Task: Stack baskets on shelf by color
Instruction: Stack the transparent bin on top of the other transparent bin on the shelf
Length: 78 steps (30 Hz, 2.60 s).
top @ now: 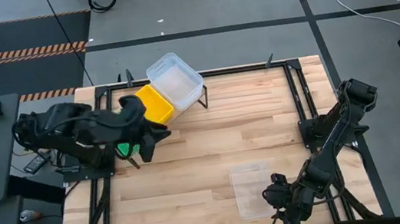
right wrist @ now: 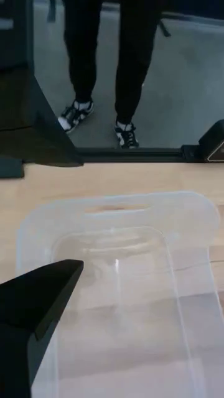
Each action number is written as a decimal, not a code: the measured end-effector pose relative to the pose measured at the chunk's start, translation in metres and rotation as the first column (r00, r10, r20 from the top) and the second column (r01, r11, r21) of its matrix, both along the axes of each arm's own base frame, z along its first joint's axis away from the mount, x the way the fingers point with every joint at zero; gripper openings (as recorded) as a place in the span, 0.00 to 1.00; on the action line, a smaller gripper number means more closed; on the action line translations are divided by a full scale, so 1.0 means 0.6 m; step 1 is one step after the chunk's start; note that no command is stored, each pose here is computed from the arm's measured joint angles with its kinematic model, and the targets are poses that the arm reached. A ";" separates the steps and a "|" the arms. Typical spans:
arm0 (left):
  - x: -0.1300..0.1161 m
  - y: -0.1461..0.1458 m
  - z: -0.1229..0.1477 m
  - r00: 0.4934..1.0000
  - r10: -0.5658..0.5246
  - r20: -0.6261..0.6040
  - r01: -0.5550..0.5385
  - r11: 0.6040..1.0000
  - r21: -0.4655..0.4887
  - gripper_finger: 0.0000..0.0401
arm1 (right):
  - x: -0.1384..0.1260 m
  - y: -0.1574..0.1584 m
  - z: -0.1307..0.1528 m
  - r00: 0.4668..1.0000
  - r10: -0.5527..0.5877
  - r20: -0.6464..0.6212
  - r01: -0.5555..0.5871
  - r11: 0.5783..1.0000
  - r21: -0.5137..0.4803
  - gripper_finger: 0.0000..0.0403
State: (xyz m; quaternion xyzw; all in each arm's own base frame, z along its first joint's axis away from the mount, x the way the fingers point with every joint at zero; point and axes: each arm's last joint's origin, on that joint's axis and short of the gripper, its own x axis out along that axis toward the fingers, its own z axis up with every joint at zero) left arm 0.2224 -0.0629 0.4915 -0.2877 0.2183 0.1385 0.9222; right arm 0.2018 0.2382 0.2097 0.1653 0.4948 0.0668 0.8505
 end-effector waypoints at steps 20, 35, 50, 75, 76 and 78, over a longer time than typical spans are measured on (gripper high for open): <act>0.207 -0.162 -0.107 0.914 -0.399 0.065 0.400 0.917 0.012 0.29 | -0.009 0.001 -0.002 0.992 0.077 -0.102 -0.071 0.996 0.056 0.59; 0.338 -0.265 -0.284 0.824 -0.566 0.019 0.566 0.824 0.024 0.29 | -0.098 -0.031 0.090 0.967 0.008 -0.256 0.052 0.972 0.229 0.59; 0.360 -0.308 -0.379 0.770 -0.621 -0.147 0.636 0.724 0.269 0.30 | -0.138 -0.093 0.129 0.943 -0.109 -0.316 0.177 0.964 0.196 0.59; 0.388 -0.330 -0.498 0.759 -0.600 -0.254 0.651 0.714 0.257 0.52 | -0.143 -0.095 0.125 0.924 -0.128 -0.361 0.201 0.964 0.173 0.59; 0.388 -0.329 -0.498 0.764 -0.592 -0.257 0.645 0.718 0.262 0.51 | -0.143 -0.096 0.125 0.923 -0.130 -0.363 0.202 0.965 0.168 0.59; 0.389 -0.327 -0.499 0.772 -0.579 -0.262 0.635 0.723 0.272 0.46 | -0.143 -0.097 0.124 0.921 -0.131 -0.365 0.202 0.966 0.163 0.59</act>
